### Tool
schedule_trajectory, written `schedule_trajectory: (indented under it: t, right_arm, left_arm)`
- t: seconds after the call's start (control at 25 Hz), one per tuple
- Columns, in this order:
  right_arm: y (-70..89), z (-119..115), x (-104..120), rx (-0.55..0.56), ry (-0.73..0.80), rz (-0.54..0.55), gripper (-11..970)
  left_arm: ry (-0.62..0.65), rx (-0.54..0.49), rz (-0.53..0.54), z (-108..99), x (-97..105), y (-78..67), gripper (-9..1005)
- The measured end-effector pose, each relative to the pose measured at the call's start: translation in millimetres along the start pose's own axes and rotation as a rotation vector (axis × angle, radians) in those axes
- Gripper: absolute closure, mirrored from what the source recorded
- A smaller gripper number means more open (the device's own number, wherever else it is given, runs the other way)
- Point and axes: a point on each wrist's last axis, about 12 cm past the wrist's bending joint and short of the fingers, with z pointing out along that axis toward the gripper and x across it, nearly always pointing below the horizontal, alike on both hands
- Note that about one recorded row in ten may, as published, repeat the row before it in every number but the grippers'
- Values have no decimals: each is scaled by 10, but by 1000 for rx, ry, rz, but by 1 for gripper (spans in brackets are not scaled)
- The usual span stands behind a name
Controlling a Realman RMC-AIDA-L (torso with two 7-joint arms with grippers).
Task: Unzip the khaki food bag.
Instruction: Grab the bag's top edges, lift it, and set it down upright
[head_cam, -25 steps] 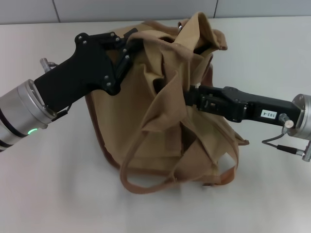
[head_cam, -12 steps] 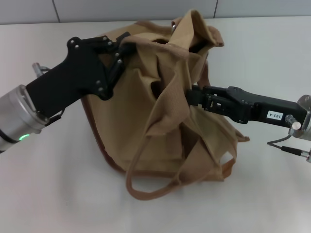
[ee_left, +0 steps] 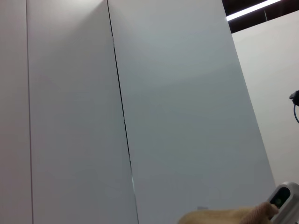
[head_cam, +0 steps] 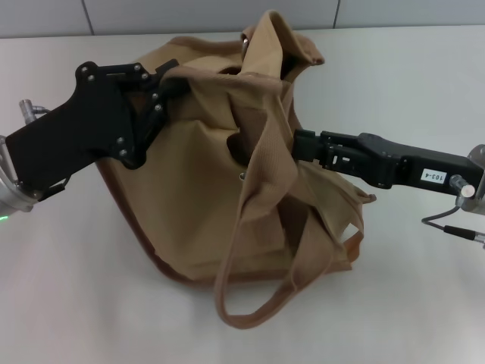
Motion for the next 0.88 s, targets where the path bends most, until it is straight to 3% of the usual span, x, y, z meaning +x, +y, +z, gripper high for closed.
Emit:
schedule_trajectory:
  t: [0.32, 0.48, 0.64, 0.68, 0.72, 0.84, 0.88]
  right_arm:
    - [-14, -177, -73, 47, -80, -22, 584]
    - [6, -303, -58, 77, -149, -95, 584]
    - [54, -305, 91, 96, -187, -252, 584]
    - [71, -286, 188, 112, -192, -352, 584]
    - [71, -286, 188, 112, -192, -352, 584]
    - [103, -250, 390, 142, -212, -510, 584]
    - [120, -236, 532, 191, -237, -606, 584]
  left_arm:
    - [18, -3, -9, -91, -21, 21, 896]
    - [30, -22, -14, -78, 11, 17, 896]
    - [38, -32, -21, -25, 50, 9, 895]
    - [42, -36, -25, 15, 74, 4, 895]
    - [42, -36, -25, 15, 74, 4, 895]
    - [48, -45, -40, 95, 116, -9, 895]
    - [53, -46, -45, 145, 132, -8, 895]
